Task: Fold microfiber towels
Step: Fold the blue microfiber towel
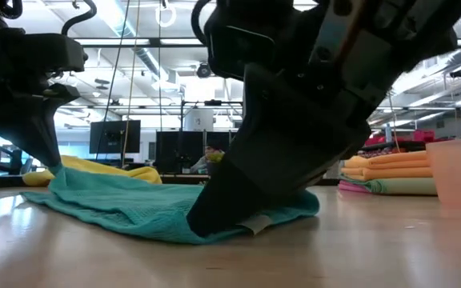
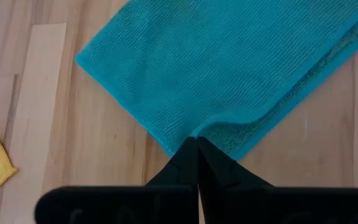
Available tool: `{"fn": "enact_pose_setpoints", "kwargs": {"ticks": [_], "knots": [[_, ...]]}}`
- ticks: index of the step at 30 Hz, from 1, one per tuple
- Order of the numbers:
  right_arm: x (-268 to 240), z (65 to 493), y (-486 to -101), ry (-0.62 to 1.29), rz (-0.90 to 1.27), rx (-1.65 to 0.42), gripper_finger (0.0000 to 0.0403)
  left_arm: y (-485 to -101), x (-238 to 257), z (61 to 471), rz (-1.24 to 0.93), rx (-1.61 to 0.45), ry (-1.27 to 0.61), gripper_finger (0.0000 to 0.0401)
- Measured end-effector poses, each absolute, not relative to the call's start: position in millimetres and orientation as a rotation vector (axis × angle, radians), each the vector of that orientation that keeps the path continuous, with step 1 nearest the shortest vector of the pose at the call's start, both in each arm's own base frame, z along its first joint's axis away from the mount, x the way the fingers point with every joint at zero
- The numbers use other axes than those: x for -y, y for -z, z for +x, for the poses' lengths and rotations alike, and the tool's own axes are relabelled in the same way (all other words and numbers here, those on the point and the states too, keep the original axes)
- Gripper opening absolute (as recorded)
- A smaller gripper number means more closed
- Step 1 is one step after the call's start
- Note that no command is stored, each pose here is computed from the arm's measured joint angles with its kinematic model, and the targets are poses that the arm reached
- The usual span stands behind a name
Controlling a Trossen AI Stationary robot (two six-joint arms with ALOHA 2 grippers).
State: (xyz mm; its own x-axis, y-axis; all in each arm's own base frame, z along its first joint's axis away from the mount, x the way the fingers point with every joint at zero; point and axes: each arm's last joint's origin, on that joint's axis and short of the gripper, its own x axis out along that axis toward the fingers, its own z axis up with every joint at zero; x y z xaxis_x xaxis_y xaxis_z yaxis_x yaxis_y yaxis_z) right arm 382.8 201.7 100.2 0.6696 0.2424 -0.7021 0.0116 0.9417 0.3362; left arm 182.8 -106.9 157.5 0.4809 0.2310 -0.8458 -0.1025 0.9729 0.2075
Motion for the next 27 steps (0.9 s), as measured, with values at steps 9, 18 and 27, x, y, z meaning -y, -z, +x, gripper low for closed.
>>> {"fn": "enact_pose_setpoints", "kwargs": {"ticks": [9, 18, 27], "knots": [[-199.8, 379.5, -99.4, -0.086, 0.328, -0.913, 0.0002, -156.6, 102.7, 176.6, 0.178, -1.106, -0.224, 0.0004], [-196.0, 378.4, -96.6, -0.073, 0.316, -0.942, 0.0002, -156.2, 104.1, 175.5, 0.137, -1.124, -0.216, 0.0018], [-178.4, 367.8, -109.2, 0.004, 0.238, -1.058, 0.0002, -151.7, 123.9, 183.0, 0.038, -1.059, -0.06, 0.0008]]}}
